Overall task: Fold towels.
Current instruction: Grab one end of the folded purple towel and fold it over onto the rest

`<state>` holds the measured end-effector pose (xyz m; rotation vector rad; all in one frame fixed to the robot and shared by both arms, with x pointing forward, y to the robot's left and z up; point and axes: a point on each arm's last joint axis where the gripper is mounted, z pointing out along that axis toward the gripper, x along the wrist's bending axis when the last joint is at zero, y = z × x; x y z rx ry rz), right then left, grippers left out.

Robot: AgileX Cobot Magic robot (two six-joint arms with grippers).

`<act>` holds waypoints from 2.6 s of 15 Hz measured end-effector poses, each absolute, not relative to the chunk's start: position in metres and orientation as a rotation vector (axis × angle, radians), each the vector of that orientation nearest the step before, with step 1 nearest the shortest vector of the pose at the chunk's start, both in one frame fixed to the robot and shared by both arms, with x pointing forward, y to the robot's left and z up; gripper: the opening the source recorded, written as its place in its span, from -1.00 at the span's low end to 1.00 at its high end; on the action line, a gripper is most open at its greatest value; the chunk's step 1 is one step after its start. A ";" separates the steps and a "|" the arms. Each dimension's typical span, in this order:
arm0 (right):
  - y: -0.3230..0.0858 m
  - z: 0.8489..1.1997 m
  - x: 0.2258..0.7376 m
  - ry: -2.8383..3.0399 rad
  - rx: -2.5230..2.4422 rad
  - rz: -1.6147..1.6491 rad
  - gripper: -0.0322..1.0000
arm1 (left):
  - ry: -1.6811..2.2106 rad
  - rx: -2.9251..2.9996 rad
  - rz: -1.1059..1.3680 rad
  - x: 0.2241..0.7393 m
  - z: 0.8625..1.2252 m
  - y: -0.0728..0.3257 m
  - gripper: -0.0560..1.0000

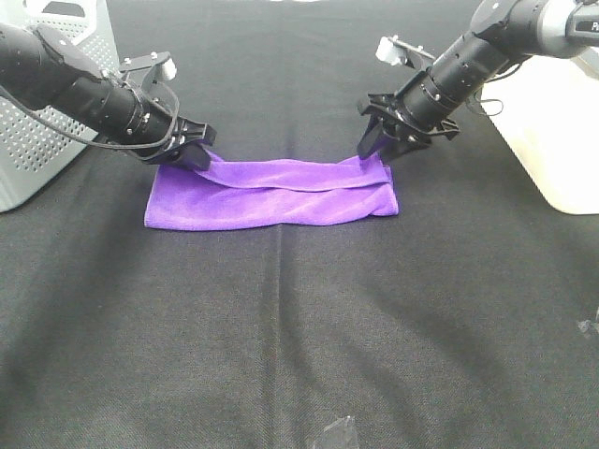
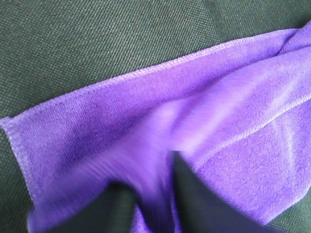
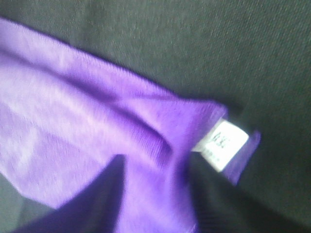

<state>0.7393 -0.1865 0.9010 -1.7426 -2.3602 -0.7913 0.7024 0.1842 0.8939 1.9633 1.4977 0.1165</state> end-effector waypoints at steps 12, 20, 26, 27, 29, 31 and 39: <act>-0.195 0.971 0.712 -2.384 -1.716 -0.599 0.38 | 1.725 2.045 -0.227 0.698 0.908 0.254 0.78; -0.194 0.971 0.712 -2.366 -1.719 -0.610 0.38 | 1.679 1.910 -0.384 0.711 0.873 0.256 0.78; -0.194 0.972 0.712 -2.357 -1.717 -0.620 0.38 | 1.625 1.929 -0.458 0.726 0.867 0.215 0.78; -0.193 0.972 0.711 -2.352 -1.716 -0.624 0.38 | 1.603 1.944 -0.478 0.726 0.865 0.203 0.78; -0.193 0.972 0.711 -2.349 -1.716 -0.627 0.38 | 1.548 1.976 -0.503 0.723 0.865 0.175 0.77; -0.193 0.972 0.711 -2.349 -1.716 -0.627 0.38 | 1.541 1.983 -0.510 0.722 0.865 0.172 0.77; -0.193 0.972 0.711 -2.323 -1.737 -0.628 0.38 | 1.686 2.069 -0.528 0.716 0.855 0.181 -0.38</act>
